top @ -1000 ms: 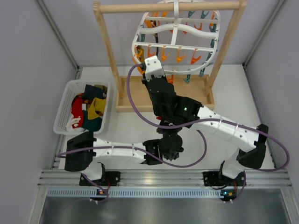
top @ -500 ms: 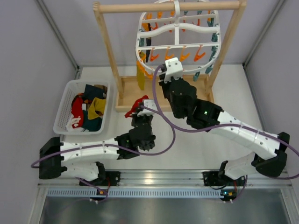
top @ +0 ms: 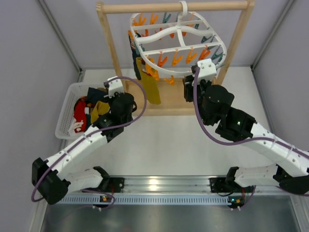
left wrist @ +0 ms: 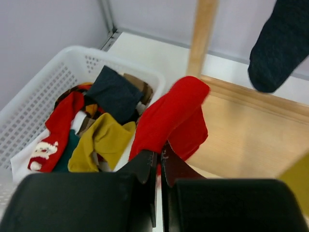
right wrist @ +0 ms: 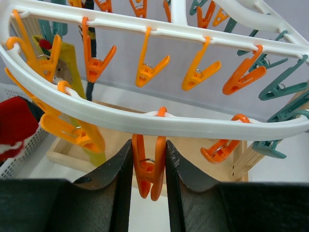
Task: Remove the socks clipped to the hanger
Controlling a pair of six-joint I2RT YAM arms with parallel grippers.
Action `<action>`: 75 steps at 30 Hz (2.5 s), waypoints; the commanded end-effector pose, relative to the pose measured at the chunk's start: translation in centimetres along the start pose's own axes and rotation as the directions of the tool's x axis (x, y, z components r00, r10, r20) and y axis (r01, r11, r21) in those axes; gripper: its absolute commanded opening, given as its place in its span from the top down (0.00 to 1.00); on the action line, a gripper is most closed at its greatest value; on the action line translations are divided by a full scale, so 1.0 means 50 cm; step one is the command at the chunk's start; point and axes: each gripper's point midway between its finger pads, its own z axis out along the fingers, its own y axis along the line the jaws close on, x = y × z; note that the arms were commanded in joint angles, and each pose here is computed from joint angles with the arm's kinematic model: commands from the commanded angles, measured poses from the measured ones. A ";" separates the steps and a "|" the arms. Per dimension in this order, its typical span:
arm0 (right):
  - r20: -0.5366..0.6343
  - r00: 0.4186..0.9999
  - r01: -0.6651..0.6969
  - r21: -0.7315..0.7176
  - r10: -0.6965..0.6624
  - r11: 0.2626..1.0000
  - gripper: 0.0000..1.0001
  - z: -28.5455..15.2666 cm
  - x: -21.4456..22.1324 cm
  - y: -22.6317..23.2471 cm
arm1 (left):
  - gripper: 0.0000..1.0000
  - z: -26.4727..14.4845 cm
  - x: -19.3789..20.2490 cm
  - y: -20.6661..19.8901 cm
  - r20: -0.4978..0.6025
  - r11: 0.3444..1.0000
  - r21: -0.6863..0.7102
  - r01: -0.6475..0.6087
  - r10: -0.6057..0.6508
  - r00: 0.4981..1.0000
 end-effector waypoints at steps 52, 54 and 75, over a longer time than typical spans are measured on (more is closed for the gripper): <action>0.020 0.995 -0.087 -0.243 0.094 0.966 0.37 -0.079 0.008 0.006 | 0.01 -0.083 -0.069 -0.098 -0.241 0.706 0.645 0.292 -0.174 0.955; 0.025 0.990 -0.125 -0.276 0.137 0.953 0.30 -0.104 0.002 -0.002 | 0.01 -0.124 -0.075 -0.151 -0.175 0.572 0.787 0.232 -0.153 0.973; 0.021 0.991 -0.097 -0.573 0.132 0.814 0.06 -0.275 0.025 -0.011 | 0.02 0.042 0.004 -0.240 0.039 0.449 0.892 0.052 -0.190 0.981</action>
